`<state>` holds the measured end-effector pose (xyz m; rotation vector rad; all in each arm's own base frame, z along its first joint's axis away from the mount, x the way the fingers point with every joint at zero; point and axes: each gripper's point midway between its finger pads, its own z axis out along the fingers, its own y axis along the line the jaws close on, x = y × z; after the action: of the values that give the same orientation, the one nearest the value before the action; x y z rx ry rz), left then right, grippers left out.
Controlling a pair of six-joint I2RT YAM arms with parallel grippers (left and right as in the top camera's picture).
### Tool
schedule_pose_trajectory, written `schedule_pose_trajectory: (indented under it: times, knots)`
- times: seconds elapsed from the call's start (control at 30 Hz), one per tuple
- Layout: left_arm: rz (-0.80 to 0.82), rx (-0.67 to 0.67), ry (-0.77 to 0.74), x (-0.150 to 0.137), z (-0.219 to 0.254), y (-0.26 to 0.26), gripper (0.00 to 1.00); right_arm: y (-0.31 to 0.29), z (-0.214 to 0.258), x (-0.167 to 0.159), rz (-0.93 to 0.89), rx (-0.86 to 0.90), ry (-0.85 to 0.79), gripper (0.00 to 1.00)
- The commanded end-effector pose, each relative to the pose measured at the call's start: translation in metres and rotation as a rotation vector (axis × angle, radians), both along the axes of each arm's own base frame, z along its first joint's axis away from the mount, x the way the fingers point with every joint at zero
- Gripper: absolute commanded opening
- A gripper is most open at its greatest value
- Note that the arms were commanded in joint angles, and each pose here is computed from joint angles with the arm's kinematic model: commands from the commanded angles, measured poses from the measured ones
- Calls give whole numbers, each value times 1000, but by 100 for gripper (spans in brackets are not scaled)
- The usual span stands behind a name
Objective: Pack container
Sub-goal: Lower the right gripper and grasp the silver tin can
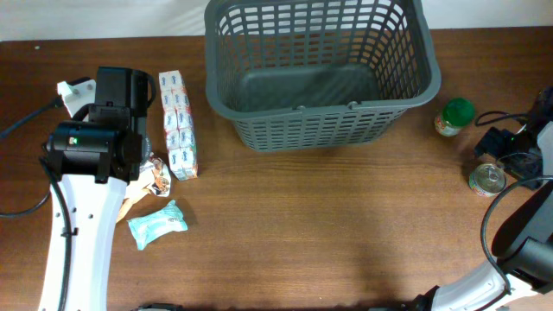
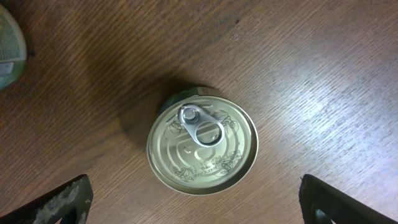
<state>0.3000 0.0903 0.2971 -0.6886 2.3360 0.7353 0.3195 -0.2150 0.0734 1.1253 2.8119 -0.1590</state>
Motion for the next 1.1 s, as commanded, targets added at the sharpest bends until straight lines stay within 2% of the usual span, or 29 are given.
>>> schedule_pose_trajectory:
  times: [0.0,1.07]
  knots:
    - [1,-9,-1,1,-1,1,100,3,-5,-2,17,21,7,99]
    - [1,-9,-1,1,-1,1,100,4,-37,-2,20,61,61,99]
